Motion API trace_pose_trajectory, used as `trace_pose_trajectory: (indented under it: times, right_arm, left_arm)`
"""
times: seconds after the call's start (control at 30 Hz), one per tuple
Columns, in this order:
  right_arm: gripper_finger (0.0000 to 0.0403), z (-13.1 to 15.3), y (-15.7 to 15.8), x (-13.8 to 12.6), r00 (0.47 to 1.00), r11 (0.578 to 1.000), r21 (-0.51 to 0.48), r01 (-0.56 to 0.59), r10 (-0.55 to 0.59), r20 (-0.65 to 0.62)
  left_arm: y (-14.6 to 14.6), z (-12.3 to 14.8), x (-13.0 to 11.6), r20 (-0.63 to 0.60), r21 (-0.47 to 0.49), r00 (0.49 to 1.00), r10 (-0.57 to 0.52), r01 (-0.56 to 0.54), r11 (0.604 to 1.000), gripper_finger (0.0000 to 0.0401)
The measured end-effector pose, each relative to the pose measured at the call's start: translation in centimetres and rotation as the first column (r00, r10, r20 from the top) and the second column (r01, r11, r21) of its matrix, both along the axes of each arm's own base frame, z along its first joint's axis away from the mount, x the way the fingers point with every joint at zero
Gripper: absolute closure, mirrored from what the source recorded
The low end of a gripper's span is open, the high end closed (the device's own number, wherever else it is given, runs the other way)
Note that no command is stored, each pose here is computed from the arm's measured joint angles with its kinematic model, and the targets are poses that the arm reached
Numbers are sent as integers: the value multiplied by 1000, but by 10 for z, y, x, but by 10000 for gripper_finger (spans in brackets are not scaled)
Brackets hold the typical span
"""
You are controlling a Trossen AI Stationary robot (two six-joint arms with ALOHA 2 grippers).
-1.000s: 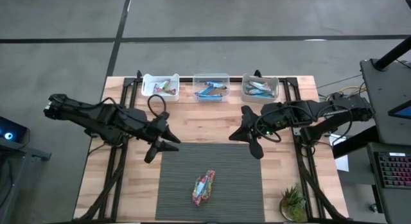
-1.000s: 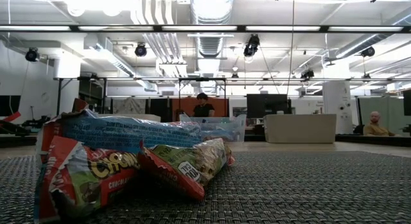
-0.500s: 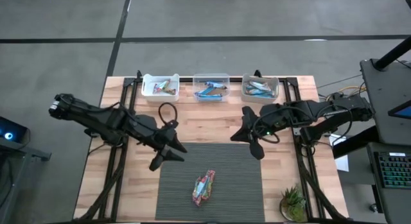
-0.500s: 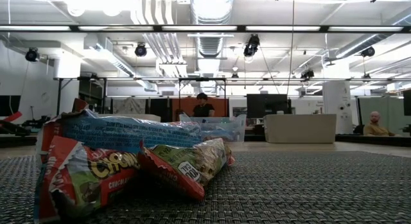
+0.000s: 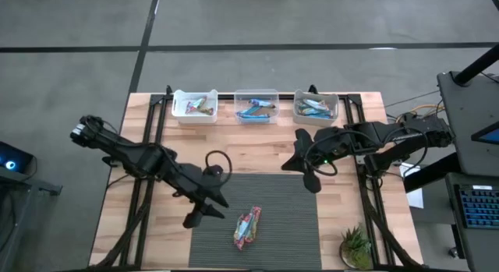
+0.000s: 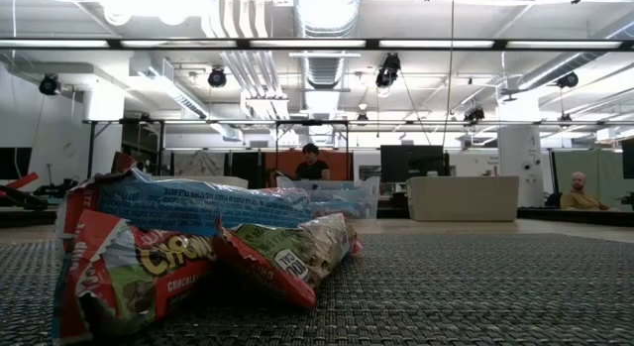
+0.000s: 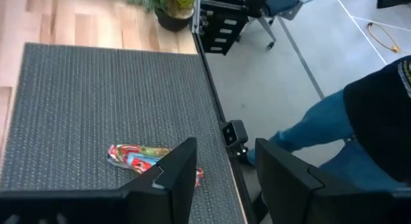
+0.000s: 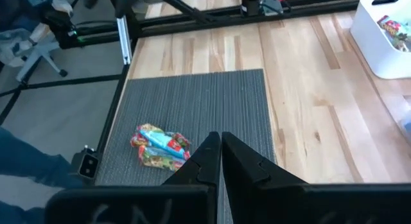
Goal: Pick and place Granola Bars by type
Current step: Put the red granola bar into the white bin
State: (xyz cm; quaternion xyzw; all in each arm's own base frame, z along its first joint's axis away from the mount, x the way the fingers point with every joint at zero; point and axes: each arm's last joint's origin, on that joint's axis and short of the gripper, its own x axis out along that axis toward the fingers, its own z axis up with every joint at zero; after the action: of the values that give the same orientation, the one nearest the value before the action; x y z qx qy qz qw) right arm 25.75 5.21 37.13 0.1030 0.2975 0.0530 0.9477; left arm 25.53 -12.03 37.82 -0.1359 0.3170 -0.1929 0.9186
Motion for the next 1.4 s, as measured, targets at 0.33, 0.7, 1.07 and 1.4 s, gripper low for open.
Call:
trace_pose_trajectory:
  times: [0.33,0.7,1.07,1.4]
  right_arm:
    - [394,-5,-1,-3,998,1000,-14,0,-1,-55]
    - [394,-5,-1,-3,998,1000,-14,0,-1,-58]
    - [394,-5,-1,-3,997,999,37,36,-34,-69]
    - [394,-5,0,-3,996,998,52,48,-44,-72]
  left_arm:
    - [-19,-21,31,-49,87,998,-50,54,995,261]
    - [-29,-51,55,-29,367,965,-259,252,895,261]
    - [-33,-77,70,-66,683,889,-452,371,630,261]
    - [-32,-88,77,-109,773,916,-386,323,547,261]
